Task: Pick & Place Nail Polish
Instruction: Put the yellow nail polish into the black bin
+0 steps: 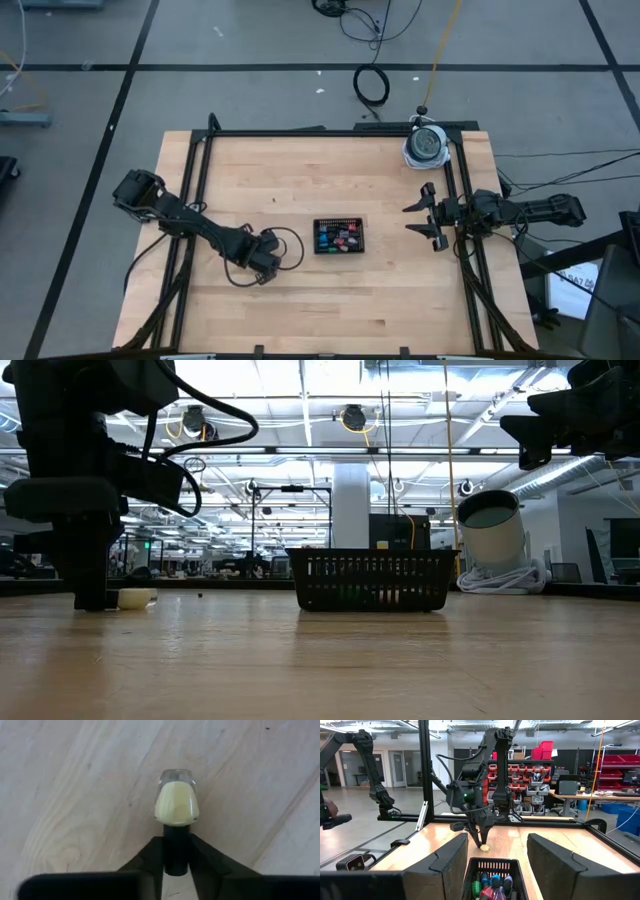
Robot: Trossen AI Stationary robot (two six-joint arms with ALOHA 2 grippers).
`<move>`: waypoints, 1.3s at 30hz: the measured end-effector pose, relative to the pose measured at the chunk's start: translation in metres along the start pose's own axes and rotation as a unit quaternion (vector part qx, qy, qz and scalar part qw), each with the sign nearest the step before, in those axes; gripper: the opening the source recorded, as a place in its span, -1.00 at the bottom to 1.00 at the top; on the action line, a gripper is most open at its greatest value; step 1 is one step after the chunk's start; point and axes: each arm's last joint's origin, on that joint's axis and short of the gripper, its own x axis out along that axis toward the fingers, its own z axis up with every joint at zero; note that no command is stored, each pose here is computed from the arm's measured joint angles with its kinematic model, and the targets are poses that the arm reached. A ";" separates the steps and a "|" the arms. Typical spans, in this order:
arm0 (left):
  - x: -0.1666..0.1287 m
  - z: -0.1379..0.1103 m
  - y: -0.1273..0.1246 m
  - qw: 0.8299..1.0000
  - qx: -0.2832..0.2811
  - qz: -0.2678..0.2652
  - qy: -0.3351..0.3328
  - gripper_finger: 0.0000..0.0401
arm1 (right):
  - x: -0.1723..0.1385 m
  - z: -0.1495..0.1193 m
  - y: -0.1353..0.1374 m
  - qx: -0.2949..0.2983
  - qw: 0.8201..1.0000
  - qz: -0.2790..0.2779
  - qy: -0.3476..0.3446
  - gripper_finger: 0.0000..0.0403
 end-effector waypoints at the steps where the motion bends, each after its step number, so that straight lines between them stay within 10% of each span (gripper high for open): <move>1: 0.000 0.000 0.000 1.000 0.001 -0.001 0.000 -0.68 | 0.000 0.000 0.000 0.000 1.000 0.000 0.000 -0.05; 25: -0.039 0.017 -0.001 0.982 0.018 -0.029 -0.186 -0.83 | 0.000 0.000 0.000 0.000 1.000 0.000 0.000 -0.05; 34: -0.089 0.039 -0.015 0.909 0.085 -0.122 -0.390 -0.83 | 0.000 0.000 0.000 0.000 1.000 0.000 0.000 -0.05; 39: -0.112 0.048 -0.030 0.840 0.156 -0.235 -0.463 -0.83 | 0.000 0.000 0.000 0.000 1.000 0.000 0.000 -0.05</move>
